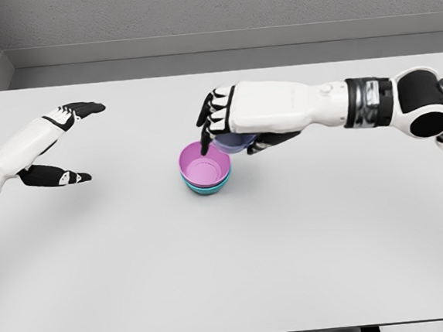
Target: Stacking bowl and cup with both arms
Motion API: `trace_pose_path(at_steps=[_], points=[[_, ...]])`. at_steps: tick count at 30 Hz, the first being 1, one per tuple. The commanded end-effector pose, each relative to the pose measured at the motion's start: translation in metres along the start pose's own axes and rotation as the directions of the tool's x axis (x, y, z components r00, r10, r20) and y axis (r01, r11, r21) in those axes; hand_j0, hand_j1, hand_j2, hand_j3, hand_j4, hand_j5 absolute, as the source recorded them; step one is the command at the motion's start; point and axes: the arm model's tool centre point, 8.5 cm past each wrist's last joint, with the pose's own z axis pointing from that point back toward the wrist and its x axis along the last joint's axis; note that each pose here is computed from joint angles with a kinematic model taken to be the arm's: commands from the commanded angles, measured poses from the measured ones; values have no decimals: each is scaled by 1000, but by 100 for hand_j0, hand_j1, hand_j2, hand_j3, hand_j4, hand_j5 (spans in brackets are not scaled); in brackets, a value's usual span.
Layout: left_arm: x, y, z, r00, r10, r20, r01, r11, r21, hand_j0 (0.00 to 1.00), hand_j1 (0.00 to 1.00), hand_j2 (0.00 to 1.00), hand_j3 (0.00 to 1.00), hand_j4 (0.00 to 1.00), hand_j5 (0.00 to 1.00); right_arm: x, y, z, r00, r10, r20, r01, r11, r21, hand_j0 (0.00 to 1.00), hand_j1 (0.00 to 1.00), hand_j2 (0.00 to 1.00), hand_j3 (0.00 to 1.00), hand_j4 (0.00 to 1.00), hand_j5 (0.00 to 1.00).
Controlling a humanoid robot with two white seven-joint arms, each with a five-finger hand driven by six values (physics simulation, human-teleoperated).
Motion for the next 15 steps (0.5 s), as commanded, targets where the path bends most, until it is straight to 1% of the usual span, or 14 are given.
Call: trace_pose_path(at_steps=[1,7,8,10,15], points=[[-3,0,1,1000,10,-7,-10,1000,5,100,100,100,100,100,100,3,-1,-4,1000,2,12,-2,1000,-5,62,62,62,62,62,62],[-8,0,5,1000,17,-25,-17,1000,10,100,100,100,100,100,100,6,2,-14,999,-2,35,3,1000,-8,62,62,62,62,62,62],[-8,0,5,999,18,-27,-17,1000,10,100,100,100,100,100,100,6,5,-15,999,-1,33,1,1000,0,62,62,62,62,62,62],[-8,-2,3,999,24,-23,-23,1000,16,100,100,100,100,100,100,6,8,-18,999,-1,37,1,1000,1,62,62,62,62,62,62],[-9,-3,4,999,28,-28,-27,999,17,100,100,100,100,100,100,0,16,-21,1000,-16,21,15,1000,7,62,62,62,62,62,62]])
